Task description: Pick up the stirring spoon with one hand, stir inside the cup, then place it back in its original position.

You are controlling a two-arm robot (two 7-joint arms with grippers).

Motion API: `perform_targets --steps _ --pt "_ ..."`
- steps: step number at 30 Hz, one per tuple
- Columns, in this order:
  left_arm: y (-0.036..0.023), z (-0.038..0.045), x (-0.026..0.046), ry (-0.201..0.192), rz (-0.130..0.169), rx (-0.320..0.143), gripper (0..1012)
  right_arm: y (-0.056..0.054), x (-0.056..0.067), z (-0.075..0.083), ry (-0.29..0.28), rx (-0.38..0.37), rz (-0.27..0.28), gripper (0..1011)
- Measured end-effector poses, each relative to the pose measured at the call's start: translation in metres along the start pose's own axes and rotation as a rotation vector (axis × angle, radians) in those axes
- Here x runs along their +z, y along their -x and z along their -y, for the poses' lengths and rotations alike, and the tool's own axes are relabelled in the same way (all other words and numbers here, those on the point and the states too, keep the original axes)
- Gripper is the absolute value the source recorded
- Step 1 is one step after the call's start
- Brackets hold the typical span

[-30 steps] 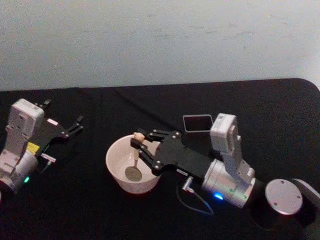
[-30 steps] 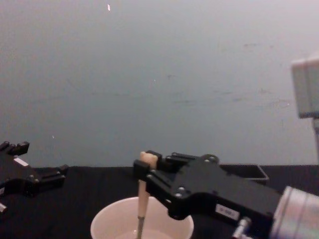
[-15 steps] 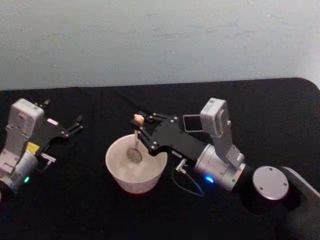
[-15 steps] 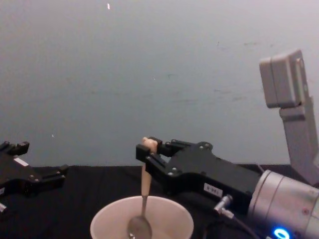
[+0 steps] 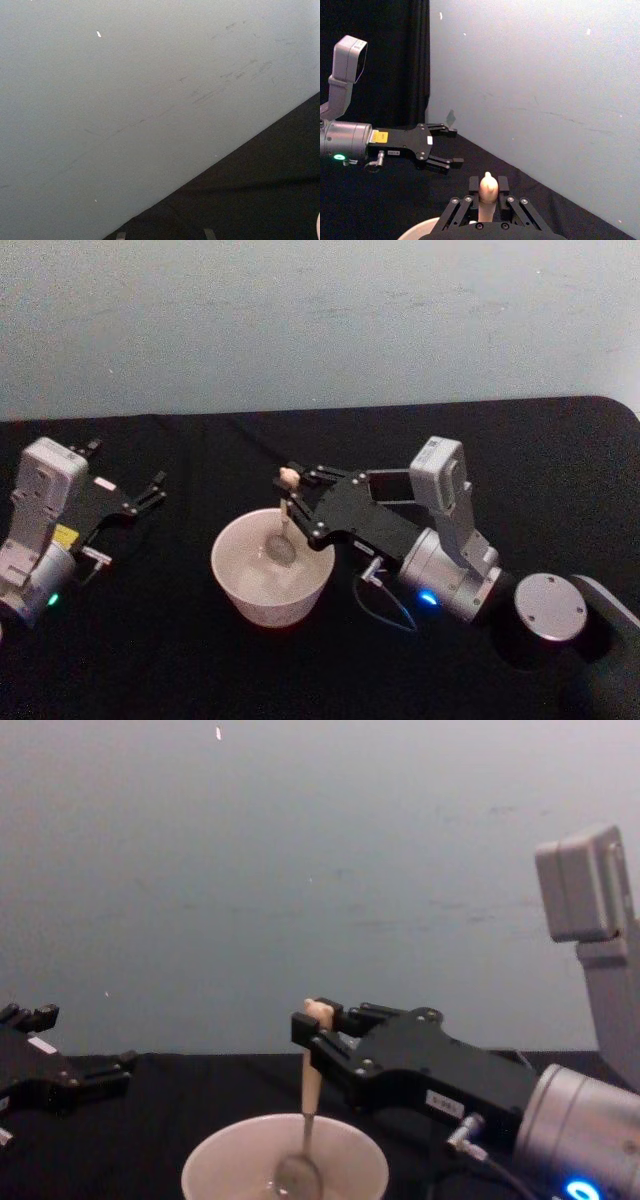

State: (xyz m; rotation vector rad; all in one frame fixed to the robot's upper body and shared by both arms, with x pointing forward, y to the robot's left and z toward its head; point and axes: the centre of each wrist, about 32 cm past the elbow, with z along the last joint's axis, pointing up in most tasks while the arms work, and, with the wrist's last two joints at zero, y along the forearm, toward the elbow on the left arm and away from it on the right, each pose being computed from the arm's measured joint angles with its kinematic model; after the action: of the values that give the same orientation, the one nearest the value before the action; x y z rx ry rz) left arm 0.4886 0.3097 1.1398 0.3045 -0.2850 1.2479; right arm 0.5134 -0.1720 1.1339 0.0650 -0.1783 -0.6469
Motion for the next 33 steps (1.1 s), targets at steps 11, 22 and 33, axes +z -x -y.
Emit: perform_targets --steps 11,22,33 --pt "0.0 0.0 0.0 0.0 0.0 0.0 1001 -0.004 0.006 0.023 -0.001 0.005 0.004 212" --pt "0.0 0.0 0.0 0.0 0.0 0.0 1001 0.012 0.009 0.036 0.005 0.073 -0.028 213" --pt "0.0 0.0 0.0 0.0 0.0 0.0 1001 0.022 0.009 0.013 -0.021 0.107 -0.035 213"
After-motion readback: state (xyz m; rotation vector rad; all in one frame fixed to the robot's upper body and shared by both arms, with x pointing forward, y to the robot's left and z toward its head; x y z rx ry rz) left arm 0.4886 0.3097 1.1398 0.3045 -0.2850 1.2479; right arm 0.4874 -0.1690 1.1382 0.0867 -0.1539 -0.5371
